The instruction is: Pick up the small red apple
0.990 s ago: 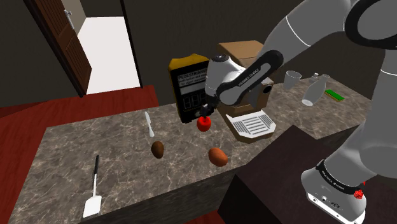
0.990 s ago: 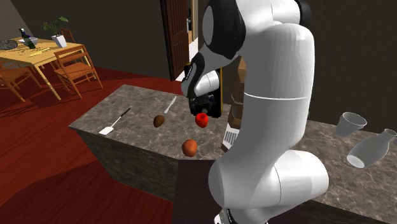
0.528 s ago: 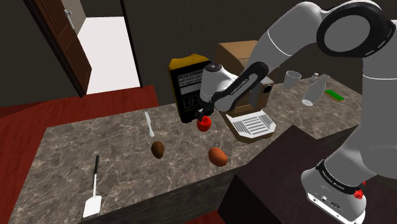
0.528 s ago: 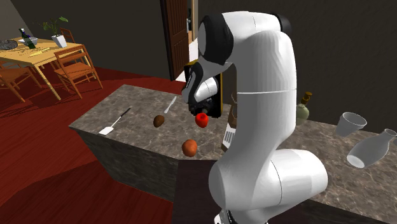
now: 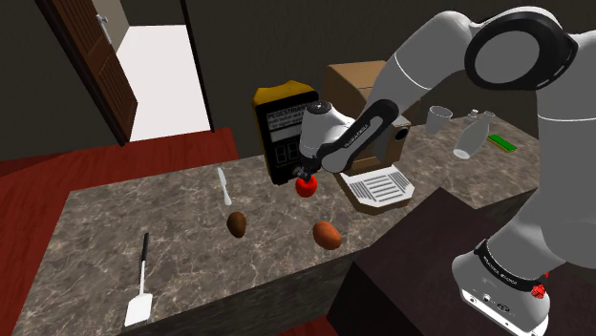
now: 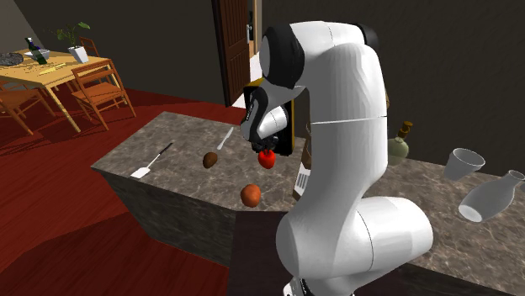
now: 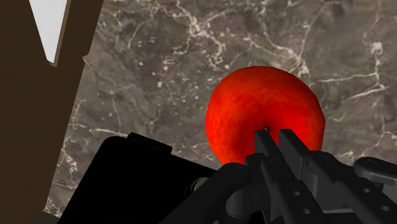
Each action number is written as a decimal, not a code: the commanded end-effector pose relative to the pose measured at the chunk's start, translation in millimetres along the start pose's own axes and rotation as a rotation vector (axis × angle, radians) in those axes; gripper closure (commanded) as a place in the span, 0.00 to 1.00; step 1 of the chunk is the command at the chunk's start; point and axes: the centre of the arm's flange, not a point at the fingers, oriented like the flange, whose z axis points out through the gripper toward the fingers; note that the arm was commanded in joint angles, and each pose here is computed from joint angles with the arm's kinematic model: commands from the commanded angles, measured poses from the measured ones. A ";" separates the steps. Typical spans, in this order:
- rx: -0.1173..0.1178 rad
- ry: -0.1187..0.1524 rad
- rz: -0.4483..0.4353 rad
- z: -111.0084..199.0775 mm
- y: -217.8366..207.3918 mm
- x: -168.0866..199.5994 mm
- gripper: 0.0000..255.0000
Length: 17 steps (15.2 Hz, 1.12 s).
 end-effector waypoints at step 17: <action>0.000 0.000 0.000 -56.8 7.4 5.5 1.00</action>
